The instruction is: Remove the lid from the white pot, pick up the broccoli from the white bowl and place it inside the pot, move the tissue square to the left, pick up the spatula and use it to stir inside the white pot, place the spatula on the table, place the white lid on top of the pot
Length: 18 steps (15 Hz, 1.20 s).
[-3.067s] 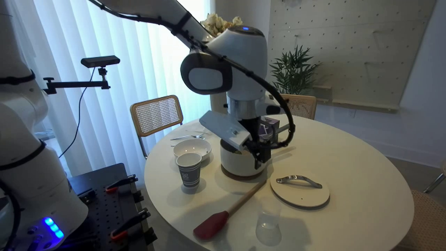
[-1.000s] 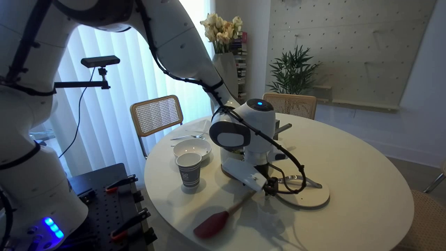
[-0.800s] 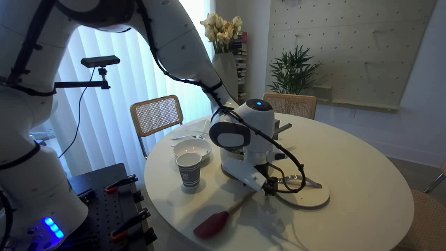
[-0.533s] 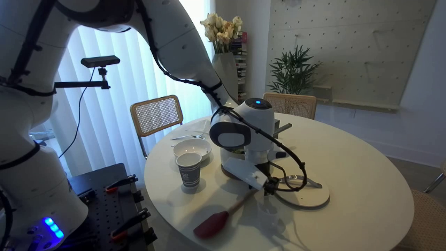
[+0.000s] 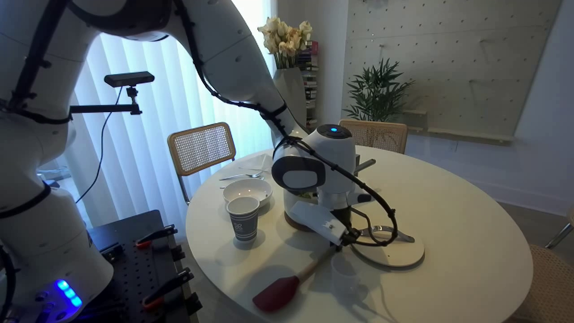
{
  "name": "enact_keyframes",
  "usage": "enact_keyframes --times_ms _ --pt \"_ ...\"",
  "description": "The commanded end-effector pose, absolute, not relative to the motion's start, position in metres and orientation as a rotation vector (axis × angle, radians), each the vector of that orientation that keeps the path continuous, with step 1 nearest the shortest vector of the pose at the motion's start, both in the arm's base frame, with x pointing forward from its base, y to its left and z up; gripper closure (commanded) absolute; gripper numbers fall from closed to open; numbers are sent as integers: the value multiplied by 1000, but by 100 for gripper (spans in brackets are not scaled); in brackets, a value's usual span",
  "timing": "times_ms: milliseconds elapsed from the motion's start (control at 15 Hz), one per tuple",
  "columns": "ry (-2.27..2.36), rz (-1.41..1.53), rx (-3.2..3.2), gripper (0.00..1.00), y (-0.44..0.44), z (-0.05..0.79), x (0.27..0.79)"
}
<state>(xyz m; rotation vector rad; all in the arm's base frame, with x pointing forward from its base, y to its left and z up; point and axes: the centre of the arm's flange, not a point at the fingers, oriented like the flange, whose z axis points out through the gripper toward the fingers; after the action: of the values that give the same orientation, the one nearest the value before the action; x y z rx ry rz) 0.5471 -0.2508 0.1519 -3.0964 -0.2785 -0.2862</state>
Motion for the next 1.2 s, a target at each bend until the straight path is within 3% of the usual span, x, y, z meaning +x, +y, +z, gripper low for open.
enact_keyframes --times_ms 0,1133 --pt "-232 -294 -3103 96 -251 157 552" --pt "-128 102 -3148 96 -268 224 585"
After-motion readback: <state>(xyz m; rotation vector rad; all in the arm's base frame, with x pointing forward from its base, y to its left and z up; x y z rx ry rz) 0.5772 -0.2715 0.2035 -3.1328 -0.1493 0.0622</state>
